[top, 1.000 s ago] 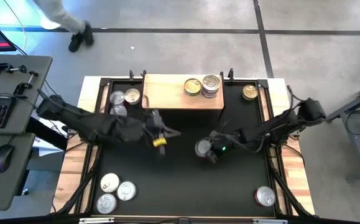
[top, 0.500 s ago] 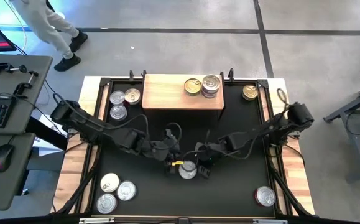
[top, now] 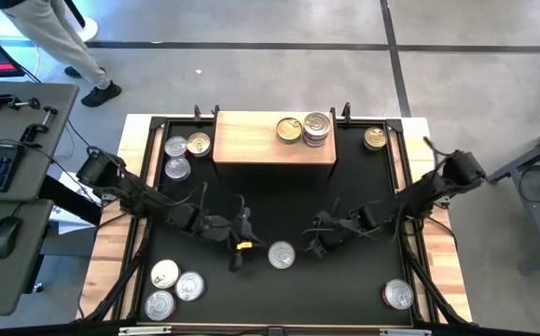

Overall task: Stack canned seafood by type on shelf
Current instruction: Put the top right red tuna can on the shelf

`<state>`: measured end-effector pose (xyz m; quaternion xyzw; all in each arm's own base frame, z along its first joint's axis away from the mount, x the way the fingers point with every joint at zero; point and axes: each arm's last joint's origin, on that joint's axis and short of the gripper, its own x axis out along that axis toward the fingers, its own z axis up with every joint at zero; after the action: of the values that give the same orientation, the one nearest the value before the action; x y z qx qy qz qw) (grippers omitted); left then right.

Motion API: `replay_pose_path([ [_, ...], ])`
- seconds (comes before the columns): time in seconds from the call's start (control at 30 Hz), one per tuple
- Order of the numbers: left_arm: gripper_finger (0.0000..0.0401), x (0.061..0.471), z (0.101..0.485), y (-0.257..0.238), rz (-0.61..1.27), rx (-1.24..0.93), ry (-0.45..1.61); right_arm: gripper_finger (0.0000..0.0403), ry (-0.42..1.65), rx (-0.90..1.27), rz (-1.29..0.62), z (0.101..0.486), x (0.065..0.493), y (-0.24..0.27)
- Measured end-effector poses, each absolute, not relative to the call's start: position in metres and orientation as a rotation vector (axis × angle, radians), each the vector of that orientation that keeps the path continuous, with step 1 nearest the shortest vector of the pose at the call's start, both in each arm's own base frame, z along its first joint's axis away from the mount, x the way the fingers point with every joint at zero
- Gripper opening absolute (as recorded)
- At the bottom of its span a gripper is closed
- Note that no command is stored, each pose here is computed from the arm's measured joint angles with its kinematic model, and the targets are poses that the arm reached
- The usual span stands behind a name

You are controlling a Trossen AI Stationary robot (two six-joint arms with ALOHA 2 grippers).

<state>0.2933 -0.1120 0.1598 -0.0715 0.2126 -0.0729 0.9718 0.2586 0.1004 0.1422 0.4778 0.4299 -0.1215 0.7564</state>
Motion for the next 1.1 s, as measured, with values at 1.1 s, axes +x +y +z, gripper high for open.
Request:
replay_pose_path([
  [1.1, 0.0000, 0.312, 0.133, -0.122, -0.071, 0.031, 0.692, 0.0000, 0.971, 0.928, -0.188, 0.108, 0.320, 0.124],
])
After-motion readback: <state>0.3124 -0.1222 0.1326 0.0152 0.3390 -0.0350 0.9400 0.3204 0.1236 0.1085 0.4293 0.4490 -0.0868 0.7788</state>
